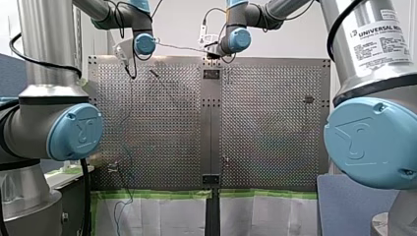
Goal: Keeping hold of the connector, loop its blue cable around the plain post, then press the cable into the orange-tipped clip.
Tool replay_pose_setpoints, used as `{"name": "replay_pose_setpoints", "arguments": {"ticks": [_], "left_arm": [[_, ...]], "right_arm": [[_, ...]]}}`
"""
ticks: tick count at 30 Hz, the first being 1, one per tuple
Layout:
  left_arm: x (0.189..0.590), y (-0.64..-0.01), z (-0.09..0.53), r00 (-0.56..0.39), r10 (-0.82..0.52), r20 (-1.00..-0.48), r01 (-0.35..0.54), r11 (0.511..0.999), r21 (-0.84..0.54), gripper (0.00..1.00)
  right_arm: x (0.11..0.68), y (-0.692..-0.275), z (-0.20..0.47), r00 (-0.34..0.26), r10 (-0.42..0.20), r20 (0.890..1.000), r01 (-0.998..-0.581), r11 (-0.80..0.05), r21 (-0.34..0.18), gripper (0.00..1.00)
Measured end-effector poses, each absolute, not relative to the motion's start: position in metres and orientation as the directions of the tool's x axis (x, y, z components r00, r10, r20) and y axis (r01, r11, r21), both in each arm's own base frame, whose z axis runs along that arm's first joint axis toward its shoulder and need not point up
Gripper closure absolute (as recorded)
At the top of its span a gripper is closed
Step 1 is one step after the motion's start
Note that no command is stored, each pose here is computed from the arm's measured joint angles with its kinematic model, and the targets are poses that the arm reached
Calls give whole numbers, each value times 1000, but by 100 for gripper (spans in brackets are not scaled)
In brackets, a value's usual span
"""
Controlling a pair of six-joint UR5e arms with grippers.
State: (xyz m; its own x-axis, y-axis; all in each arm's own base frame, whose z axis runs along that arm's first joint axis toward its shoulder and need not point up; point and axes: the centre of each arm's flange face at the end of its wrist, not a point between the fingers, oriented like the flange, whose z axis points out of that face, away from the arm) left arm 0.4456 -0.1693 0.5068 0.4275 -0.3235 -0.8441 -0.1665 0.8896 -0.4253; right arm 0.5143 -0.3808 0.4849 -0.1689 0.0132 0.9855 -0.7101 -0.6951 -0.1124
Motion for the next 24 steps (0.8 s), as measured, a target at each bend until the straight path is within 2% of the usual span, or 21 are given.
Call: {"name": "replay_pose_setpoints", "arguments": {"ticks": [6,14,20,24], "left_arm": [[475,-150,484,356,-327,-876,-193,891,-411,100],[505,-120,437,221,-320,-921,-249,895,-371,100],[525,-94,402,126,-328,-936,-285,892,-350,100],[535,-77,391,101,-323,-941,-294,894,-338,100]], "right_arm": [[524,-398,487,-177,29,984,-706,-700,-106,100],[534,-412,467,-157,25,987,-697,-711,-93,100],[539,-418,453,-144,23,989,-696,-713,-85,100],[544,-422,445,-144,27,989,-692,-718,-81,100]]}}
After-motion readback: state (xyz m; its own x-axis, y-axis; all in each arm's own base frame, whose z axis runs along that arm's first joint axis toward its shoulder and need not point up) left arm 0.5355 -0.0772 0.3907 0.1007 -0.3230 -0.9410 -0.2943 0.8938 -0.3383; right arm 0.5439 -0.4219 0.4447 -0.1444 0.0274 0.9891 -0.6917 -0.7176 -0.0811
